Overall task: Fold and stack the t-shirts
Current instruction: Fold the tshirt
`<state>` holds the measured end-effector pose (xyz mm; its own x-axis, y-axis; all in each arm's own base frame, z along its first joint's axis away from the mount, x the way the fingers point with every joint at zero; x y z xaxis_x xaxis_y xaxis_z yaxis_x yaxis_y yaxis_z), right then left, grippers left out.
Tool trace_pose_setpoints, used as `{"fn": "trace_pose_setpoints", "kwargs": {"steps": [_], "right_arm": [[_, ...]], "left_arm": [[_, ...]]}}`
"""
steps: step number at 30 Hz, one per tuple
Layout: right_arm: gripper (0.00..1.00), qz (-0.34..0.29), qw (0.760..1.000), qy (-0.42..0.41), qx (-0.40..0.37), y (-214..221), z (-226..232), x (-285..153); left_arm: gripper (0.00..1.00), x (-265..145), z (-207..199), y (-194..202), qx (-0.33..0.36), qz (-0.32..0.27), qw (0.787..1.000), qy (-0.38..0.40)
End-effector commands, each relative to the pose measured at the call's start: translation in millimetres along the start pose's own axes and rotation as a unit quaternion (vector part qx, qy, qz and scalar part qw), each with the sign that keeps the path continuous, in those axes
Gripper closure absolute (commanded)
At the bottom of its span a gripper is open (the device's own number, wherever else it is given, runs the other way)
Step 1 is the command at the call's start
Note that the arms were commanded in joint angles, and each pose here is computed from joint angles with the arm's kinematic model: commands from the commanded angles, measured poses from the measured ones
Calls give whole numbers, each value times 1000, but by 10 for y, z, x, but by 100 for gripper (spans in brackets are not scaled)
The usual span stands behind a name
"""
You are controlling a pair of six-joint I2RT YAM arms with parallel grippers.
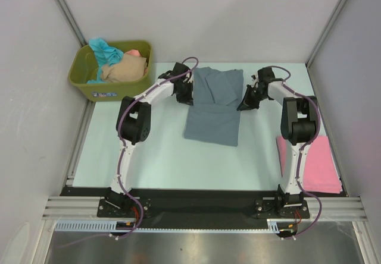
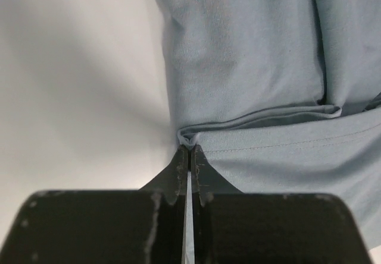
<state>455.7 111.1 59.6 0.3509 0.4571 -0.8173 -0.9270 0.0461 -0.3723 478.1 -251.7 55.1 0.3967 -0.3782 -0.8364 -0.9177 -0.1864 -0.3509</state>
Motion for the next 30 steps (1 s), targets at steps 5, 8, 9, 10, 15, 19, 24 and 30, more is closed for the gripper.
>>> {"fn": "trace_pose_setpoints", "kwargs": {"steps": [5, 8, 9, 10, 15, 19, 24, 30], "right_arm": [[100, -43, 999, -15, 23, -116, 62, -70], [90, -34, 999, -15, 31, -145, 43, -15], [86, -34, 999, -8, 31, -167, 25, -24], [83, -29, 999, -5, 30, -164, 24, -43], [70, -28, 996, 80, 14, -314, -56, -360], [52, 0, 992, 122, -30, -158, 109, -640], [50, 45, 997, -41, -40, 238, 925, -457], [79, 125, 977, -169, -29, 867, 1500, -149]], "left_arm": [[100, -245, -120, -334, -3, -54, 998, 16], [91, -199, -76, -335, -7, -44, 999, 4], [78, -202, -70, -345, -8, -44, 999, -1], [71, -213, -32, -320, -8, -39, 999, -12], [32, -502, 93, -238, -1, -45, 997, -60], [36, -922, -152, -132, 17, -68, 997, -11], [67, -1019, -501, 324, -28, 9, 991, 131], [82, -721, -413, 839, -50, 96, 984, 143]]}}
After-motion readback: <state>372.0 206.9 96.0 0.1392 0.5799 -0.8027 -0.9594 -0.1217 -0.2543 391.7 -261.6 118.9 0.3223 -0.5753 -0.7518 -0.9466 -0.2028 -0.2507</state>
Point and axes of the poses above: each gripper's point midway between its finger pads, its own x axis out along the fingers, its own z axis along the line the jaws close on, y = z × x, the point moved 3 cm from there along -x, back along the fingers, and after that the axes turned 14 degrees about -x, right-handed, at the moved point
